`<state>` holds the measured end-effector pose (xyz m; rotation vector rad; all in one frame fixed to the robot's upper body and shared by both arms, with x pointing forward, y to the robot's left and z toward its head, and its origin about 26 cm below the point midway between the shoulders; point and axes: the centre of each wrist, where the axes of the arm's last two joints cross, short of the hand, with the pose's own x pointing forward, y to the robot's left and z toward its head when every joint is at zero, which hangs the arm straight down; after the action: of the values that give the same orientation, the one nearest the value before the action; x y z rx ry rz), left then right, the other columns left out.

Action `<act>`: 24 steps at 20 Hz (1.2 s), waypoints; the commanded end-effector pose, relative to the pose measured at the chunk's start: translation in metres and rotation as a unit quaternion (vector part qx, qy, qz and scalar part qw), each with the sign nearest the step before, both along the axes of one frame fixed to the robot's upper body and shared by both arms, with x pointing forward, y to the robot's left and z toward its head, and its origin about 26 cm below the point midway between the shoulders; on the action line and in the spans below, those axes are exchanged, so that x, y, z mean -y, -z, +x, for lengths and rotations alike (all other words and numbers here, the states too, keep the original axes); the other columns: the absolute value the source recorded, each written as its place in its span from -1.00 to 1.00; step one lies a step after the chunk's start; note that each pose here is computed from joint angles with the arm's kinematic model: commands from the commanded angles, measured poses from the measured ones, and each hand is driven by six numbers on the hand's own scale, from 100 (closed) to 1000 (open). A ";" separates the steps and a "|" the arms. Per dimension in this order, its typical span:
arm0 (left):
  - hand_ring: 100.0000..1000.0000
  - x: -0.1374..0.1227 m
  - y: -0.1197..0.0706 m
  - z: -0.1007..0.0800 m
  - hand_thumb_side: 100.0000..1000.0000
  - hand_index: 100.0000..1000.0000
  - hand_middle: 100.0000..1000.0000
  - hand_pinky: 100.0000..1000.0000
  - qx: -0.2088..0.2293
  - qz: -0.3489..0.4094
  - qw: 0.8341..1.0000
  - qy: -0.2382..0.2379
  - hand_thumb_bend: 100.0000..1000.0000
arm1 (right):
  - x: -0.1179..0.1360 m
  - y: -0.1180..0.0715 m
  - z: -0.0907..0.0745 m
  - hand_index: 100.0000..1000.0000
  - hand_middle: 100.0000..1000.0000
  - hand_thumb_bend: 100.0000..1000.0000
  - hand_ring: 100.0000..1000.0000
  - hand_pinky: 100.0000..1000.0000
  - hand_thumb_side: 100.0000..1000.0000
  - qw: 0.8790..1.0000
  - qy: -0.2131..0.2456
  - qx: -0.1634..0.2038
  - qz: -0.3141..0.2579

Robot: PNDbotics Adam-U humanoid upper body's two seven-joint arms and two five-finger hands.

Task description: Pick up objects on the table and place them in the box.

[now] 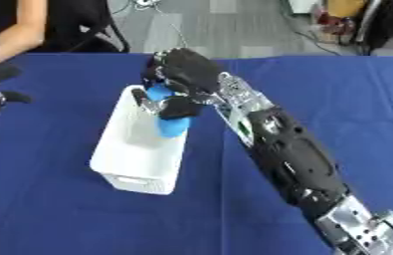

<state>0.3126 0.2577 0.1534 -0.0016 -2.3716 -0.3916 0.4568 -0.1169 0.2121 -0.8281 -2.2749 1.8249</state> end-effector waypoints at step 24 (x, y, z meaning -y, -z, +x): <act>0.66 0.000 -0.006 0.000 0.88 0.75 0.95 0.22 0.011 0.006 1.000 0.003 1.00 | 0.023 -0.037 -0.020 1.00 0.90 0.18 0.94 1.00 1.00 0.997 -0.064 0.035 -0.021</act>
<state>0.3127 0.2576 0.1533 -0.0036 -2.3682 -0.3982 0.4385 -0.1357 0.2377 -0.7440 -2.3735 1.9392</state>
